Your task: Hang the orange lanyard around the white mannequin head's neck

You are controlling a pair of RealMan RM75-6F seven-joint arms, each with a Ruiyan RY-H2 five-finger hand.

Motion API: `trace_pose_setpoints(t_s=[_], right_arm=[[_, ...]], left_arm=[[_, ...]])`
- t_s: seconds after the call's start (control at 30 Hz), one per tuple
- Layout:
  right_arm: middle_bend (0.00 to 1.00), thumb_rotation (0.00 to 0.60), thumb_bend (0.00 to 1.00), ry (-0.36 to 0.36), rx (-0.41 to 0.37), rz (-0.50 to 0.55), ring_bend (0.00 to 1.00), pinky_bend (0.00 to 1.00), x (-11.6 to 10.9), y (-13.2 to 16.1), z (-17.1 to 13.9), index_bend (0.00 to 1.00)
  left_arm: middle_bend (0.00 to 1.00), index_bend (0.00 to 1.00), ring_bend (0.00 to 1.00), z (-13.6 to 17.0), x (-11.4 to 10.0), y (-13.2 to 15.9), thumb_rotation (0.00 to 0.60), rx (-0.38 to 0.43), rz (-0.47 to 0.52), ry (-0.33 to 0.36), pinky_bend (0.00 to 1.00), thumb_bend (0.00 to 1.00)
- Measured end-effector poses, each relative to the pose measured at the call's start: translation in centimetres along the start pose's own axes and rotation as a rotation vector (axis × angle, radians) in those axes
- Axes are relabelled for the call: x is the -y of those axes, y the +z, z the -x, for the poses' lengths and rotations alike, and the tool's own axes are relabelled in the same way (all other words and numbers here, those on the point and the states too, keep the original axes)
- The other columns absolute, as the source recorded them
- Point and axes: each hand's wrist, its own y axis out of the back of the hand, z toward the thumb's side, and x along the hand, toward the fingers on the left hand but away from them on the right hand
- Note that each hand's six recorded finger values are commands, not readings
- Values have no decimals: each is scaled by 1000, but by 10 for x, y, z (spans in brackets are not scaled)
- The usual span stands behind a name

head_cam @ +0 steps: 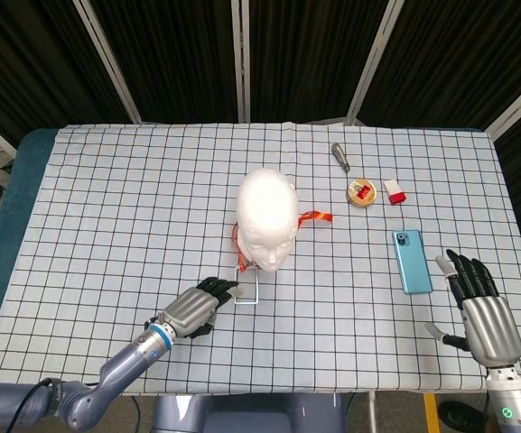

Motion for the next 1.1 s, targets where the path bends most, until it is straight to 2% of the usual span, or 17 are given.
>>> trace_pose_setpoints(t_s=[0.43, 0.8, 1.1], right_arm=[[0, 600, 0, 19, 35, 13, 0, 0, 4, -5, 5, 0], [0, 600, 0, 29, 31, 51, 0, 0, 3, -3, 2, 0], [0, 600, 0, 18, 30, 60, 0, 0, -1, -3, 0, 0]], left_arm=[[0, 0, 0, -41, 5, 7, 600, 8, -62, -21, 45, 1000], [0, 0, 0, -42, 13, 20, 600, 30, -137, -75, 45, 1000], [0, 0, 0, -31, 20, 32, 600, 50, -126, -123, 42, 1000]])
